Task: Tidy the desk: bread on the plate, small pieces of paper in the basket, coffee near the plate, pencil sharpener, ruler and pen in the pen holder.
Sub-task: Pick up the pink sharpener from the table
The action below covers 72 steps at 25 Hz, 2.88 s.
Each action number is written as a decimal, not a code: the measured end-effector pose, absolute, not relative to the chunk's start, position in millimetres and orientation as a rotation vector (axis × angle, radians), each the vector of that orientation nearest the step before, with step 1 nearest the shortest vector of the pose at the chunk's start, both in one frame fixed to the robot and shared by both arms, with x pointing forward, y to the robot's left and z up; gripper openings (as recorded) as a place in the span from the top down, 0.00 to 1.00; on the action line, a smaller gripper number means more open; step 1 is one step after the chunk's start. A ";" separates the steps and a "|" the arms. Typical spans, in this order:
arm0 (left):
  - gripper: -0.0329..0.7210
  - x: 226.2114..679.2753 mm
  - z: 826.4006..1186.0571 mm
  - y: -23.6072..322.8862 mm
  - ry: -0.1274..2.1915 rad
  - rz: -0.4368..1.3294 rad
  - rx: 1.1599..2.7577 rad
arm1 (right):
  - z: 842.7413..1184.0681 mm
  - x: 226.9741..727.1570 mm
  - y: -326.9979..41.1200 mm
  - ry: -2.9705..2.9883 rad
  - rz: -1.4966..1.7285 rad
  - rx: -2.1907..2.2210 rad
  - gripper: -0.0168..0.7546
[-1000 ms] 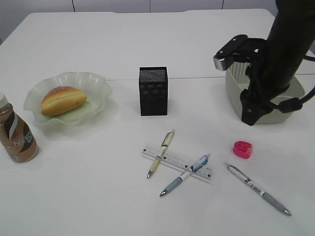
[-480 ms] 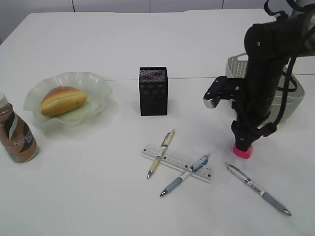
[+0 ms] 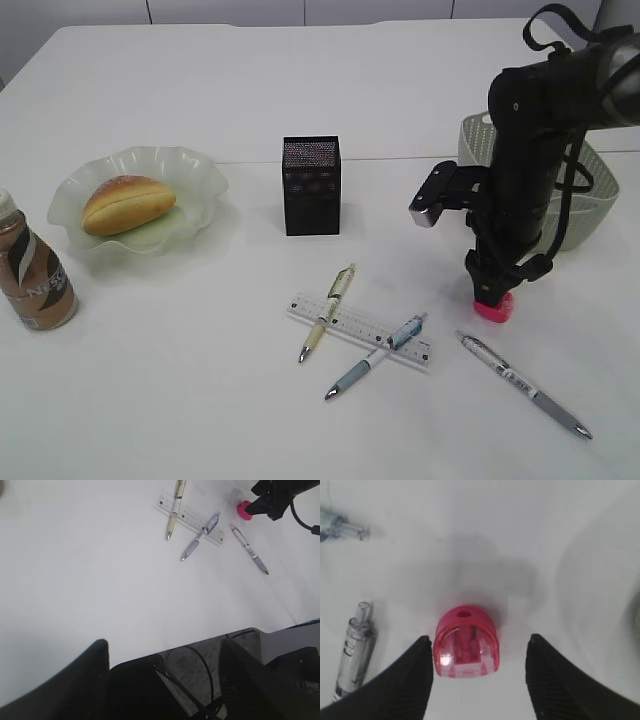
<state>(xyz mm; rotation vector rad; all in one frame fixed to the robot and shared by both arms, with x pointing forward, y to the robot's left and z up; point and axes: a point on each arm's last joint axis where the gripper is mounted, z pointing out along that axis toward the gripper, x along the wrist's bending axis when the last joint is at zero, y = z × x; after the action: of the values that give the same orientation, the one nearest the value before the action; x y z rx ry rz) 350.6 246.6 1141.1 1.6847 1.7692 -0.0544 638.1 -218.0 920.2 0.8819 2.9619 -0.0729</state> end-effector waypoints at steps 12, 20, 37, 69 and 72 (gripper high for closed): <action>0.30 350.6 1141.1 246.6 1.769 -0.054 1.685 | 920.1 640.8 -230.1 2.938 -0.030 0.994 0.38; 0.30 350.6 1141.1 246.6 1.769 -0.054 1.685 | 920.1 637.5 -227.3 2.989 -0.003 0.980 0.38; 0.30 350.6 1141.1 246.6 1.769 -0.054 1.685 | 920.1 637.5 -226.4 3.000 0.012 0.954 0.38; 0.30 350.6 1141.1 246.6 1.769 -0.054 1.685 | 894.0 639.0 -225.8 3.052 -0.025 0.965 0.38; 0.30 350.6 1141.1 246.6 1.769 -0.054 1.685 | 893.0 639.1 -225.9 3.053 -0.030 0.964 0.38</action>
<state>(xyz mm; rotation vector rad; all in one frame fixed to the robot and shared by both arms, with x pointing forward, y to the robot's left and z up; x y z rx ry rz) 350.6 246.6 1141.1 1.6847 1.7692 -0.0544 639.1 -225.9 893.0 0.9638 3.0532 -0.0295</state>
